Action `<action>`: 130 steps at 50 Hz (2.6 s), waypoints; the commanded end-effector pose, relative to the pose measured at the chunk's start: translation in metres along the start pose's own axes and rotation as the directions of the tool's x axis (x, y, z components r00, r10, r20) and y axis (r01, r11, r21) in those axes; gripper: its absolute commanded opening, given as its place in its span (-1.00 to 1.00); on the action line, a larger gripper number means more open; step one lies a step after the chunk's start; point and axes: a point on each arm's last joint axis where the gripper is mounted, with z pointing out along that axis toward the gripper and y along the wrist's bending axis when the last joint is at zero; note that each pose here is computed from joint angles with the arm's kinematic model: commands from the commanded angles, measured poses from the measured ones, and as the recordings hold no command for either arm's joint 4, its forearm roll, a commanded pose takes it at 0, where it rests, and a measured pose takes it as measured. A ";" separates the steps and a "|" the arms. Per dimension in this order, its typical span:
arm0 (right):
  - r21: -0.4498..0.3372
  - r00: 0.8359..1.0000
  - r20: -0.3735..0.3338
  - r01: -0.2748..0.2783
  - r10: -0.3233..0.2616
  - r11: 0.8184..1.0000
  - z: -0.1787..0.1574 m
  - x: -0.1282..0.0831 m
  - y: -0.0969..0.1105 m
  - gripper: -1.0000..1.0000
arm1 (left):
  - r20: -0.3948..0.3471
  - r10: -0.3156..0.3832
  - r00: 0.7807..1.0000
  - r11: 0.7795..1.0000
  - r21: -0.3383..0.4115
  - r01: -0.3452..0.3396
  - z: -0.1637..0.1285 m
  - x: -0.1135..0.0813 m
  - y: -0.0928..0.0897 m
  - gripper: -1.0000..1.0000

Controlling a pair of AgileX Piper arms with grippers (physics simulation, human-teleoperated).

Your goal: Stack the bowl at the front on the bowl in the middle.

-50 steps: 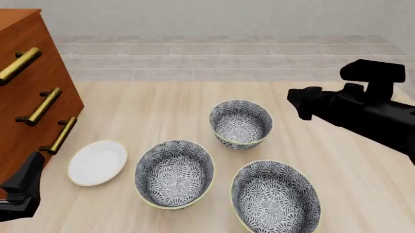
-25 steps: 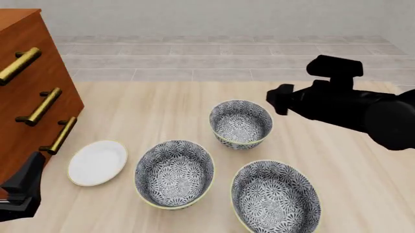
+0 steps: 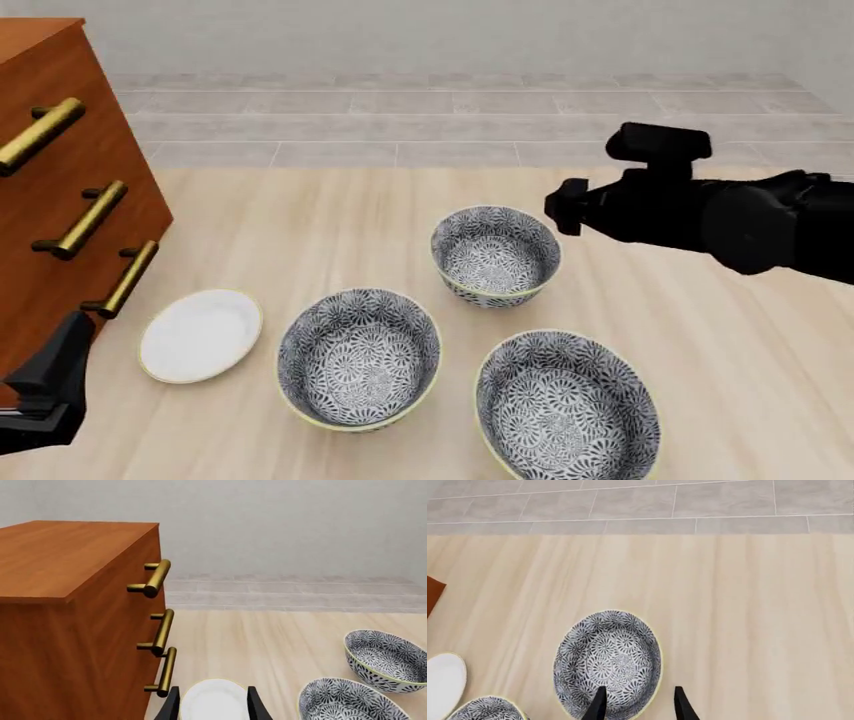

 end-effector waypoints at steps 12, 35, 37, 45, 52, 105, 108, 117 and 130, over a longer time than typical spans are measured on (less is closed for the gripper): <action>0.020 0.998 -0.056 0.013 -0.012 1.000 0.030 0.010 -0.005 1.00 | -0.001 0.004 1.000 1.000 -0.002 -0.004 0.002 0.000 0.000 1.00; 0.030 0.996 -0.084 0.031 -0.029 0.999 0.049 0.017 -0.009 1.00 | 0.000 0.003 1.000 1.000 -0.002 -0.003 0.001 0.000 0.000 1.00; 0.032 0.996 -0.085 0.033 -0.030 0.999 0.051 0.017 -0.010 1.00 | 0.001 0.002 1.000 1.000 -0.002 -0.002 0.001 0.000 0.000 1.00; 0.031 0.995 -0.094 0.038 -0.035 0.999 0.056 0.020 -0.010 1.00 | 0.001 0.003 1.000 1.000 -0.001 -0.003 0.001 0.000 0.000 1.00; 0.036 0.994 -0.102 0.041 -0.038 0.999 0.063 0.024 -0.012 1.00 | 0.001 0.003 1.000 1.000 -0.001 -0.003 0.001 0.000 0.000 1.00; 0.045 0.983 -0.157 0.104 -0.096 0.994 0.097 0.051 -0.023 1.00 | 0.002 0.001 1.000 1.000 -0.004 -0.001 0.001 -0.001 0.000 1.00; 0.047 0.983 -0.157 0.107 -0.098 0.993 0.097 0.052 -0.025 1.00 | 0.003 0.001 1.000 1.000 -0.004 -0.001 0.001 -0.001 0.000 1.00; 0.047 0.979 -0.167 0.125 -0.115 0.991 0.102 0.059 -0.027 1.00 | 0.004 0.000 1.000 1.000 -0.004 0.000 0.001 -0.001 0.000 1.00; 0.042 0.976 -0.173 0.142 -0.133 0.989 0.105 0.063 -0.028 1.00 | 0.005 0.000 1.000 1.000 -0.004 0.000 0.001 -0.001 0.000 1.00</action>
